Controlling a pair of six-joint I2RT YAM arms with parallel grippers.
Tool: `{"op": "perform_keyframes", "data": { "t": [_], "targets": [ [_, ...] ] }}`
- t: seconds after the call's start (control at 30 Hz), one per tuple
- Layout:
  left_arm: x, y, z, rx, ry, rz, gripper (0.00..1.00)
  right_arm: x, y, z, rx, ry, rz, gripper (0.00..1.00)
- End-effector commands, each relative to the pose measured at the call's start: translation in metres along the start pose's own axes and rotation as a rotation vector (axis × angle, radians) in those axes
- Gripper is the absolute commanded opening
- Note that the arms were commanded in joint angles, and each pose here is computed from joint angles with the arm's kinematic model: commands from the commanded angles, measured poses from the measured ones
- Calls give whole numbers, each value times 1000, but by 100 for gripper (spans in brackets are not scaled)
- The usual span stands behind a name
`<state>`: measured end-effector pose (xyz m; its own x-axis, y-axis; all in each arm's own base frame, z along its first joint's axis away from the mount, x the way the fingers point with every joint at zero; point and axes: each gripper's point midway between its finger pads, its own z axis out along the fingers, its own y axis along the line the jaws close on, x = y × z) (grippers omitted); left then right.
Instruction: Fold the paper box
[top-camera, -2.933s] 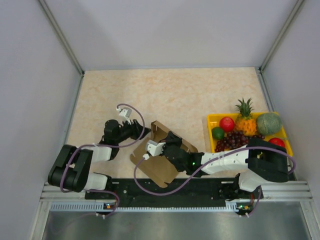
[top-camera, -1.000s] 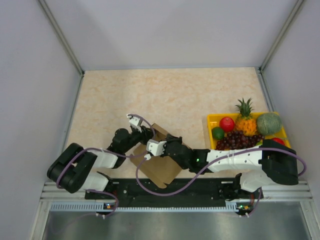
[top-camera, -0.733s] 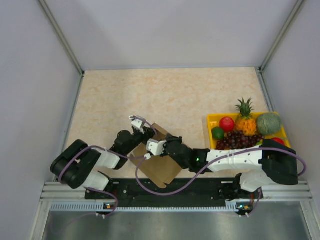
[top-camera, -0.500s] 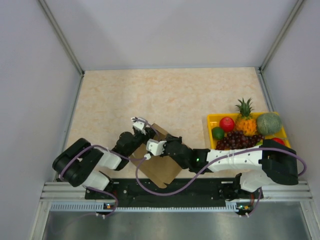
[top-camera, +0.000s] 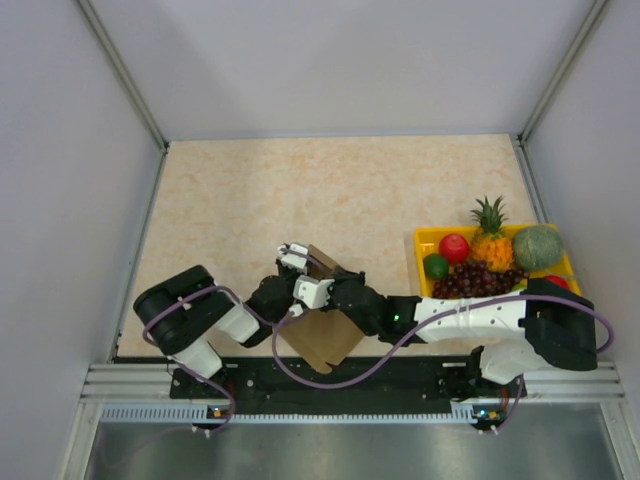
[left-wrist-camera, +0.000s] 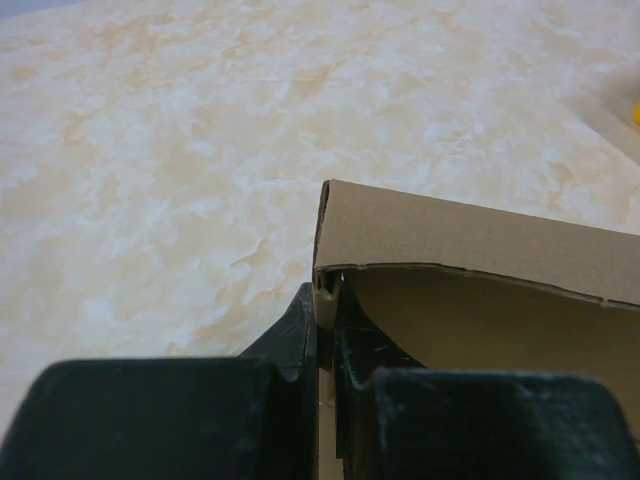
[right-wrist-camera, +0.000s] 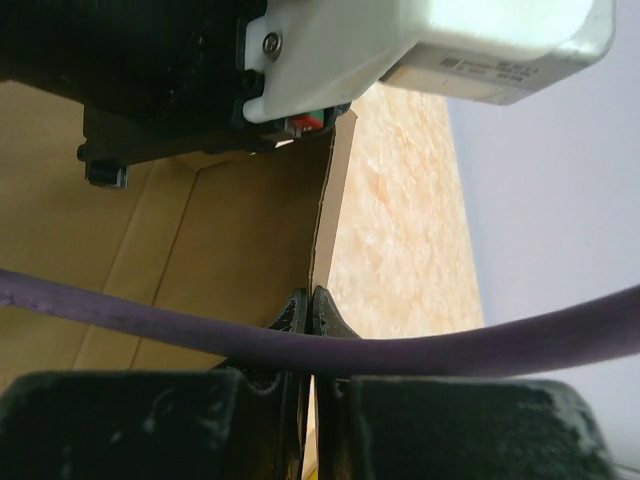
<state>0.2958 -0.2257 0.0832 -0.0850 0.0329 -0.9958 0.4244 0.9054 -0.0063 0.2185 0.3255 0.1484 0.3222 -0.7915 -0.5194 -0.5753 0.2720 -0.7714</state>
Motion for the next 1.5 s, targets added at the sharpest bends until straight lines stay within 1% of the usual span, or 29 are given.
{"op": "perform_keyframes", "data": {
  "t": [0.0, 0.03, 0.07, 0.1, 0.17, 0.2, 0.27, 0.33, 0.37, 0.4, 0.43, 0.47, 0.5, 0.57, 0.63, 0.73, 0.8, 0.97, 1.03, 1.07, 1.1, 1.13, 1.17, 1.23, 1.37, 1.4, 1.43, 1.47],
  "targets": [
    [-10, 37, 1, -214, -74, 65, 0, -10, 31, -6, -154, -53, 17, 0],
    [-4, 37, -1, -215, -54, 49, 4, -11, 31, -6, -153, -56, 18, 0],
    [-5, 37, -2, -217, -59, 28, 11, -11, 30, -6, -151, -58, 20, 0],
    [-5, 37, -4, -215, -60, 18, 22, -11, 30, -6, -151, -58, 20, 0],
    [-3, 35, -7, -193, -53, 19, 26, -11, 30, -6, -150, -57, 20, 0],
    [-1, 32, -7, -183, -48, -3, 27, -11, 30, -6, -151, -58, 20, 0],
    [0, 29, -7, -168, -40, -7, 27, -11, 30, -7, -149, -58, 22, 0],
    [0, 28, -7, -162, -40, -9, 22, -10, 30, -7, -150, -57, 21, 0],
    [0, 27, -8, -155, -42, -18, 24, -10, 30, -7, -152, -56, 21, 0],
    [-2, 25, -9, -139, -51, -28, 27, -10, 31, -7, -153, -55, 20, 0],
    [1, 24, -12, -127, -45, -37, 37, -10, 30, -7, -149, -55, 21, 0],
    [-2, 23, -14, -120, -53, -46, 43, -9, 31, -7, -151, -54, 21, 0],
    [1, 23, -15, -115, -40, -42, 45, -9, 32, -7, -154, -55, 20, 0],
    [-1, 21, -16, -105, -43, -56, 47, -9, 32, -7, -155, -54, 20, 0],
    [-1, 19, -18, -87, -37, -68, 47, -10, 31, -7, -153, -55, 21, 0],
    [-2, 19, -17, -90, -35, -67, 40, -9, 31, -7, -153, -54, 21, 0],
    [-1, 18, -17, -84, -35, -65, 38, -10, 31, -6, -153, -52, 18, 0],
    [8, 15, -17, -75, -5, -75, 40, -10, 30, -7, -151, -54, 23, 0],
    [9, 16, -15, -86, -2, -77, 38, -10, 30, -7, -151, -52, 22, 0],
    [16, 18, -15, -98, 26, -62, 34, -11, 28, -8, -148, -56, 25, 0],
    [19, 18, -14, -102, 38, -56, 26, -11, 29, -7, -149, -55, 25, 0],
    [23, 17, -10, -103, 53, -36, 15, -12, 29, -8, -152, -58, 24, 0],
    [26, 19, -11, -121, 58, -21, 8, -11, 30, -7, -153, -57, 24, 0],
    [21, 24, -9, -157, 31, 2, 0, -11, 29, -7, -151, -57, 25, 0],
    [19, 24, -10, -172, 19, -1, 0, -12, 29, -7, -152, -59, 28, 0],
    [19, 23, -12, -166, 15, -16, 4, -12, 29, -8, -149, -59, 29, 0],
    [20, 22, -13, -164, 13, -22, 12, -12, 28, -8, -147, -57, 29, 0],
    [19, 23, -14, -166, 8, -29, 28, -11, 29, -7, -149, -55, 28, 0]
  ]
}}
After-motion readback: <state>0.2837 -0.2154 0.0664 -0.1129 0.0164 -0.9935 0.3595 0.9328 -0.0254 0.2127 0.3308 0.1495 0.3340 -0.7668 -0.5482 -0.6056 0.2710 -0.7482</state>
